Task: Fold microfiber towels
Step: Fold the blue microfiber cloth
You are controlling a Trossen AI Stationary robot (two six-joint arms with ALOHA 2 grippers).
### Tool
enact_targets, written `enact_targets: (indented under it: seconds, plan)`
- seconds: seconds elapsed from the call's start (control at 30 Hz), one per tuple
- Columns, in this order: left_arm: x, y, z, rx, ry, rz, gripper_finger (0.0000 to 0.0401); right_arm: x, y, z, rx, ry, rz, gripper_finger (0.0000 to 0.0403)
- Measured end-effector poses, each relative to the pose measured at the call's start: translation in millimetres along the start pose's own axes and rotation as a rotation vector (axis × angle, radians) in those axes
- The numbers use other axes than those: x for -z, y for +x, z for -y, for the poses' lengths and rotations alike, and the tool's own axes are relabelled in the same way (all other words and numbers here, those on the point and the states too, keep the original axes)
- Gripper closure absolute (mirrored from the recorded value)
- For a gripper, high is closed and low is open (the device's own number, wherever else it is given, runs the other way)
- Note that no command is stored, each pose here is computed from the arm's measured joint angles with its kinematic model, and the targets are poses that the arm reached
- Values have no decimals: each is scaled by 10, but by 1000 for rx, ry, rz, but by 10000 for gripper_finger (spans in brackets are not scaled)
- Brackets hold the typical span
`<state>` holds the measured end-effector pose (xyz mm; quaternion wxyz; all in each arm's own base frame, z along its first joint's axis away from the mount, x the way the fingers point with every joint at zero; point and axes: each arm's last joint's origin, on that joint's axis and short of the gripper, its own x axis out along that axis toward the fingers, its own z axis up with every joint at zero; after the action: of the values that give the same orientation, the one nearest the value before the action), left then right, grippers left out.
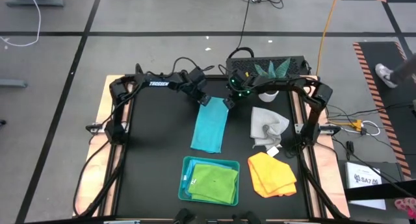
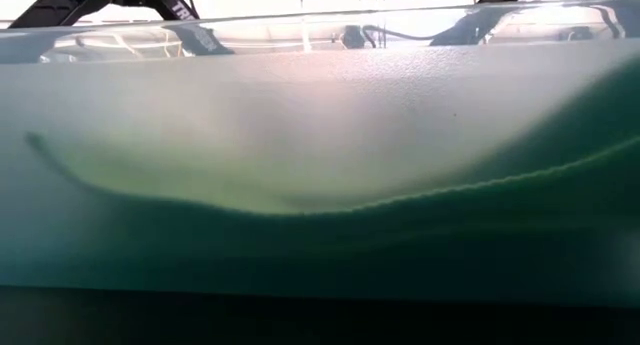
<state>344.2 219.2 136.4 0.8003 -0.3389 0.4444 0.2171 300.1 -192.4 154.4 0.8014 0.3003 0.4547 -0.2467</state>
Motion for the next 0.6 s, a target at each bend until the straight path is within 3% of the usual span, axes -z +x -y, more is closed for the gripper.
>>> enact_targets:
  seconds: [0.6]
  plan:
    - [-135, -3, 21, 2, 35, 50, 267, 65, 273, 88, 2, 45, -70, 247]
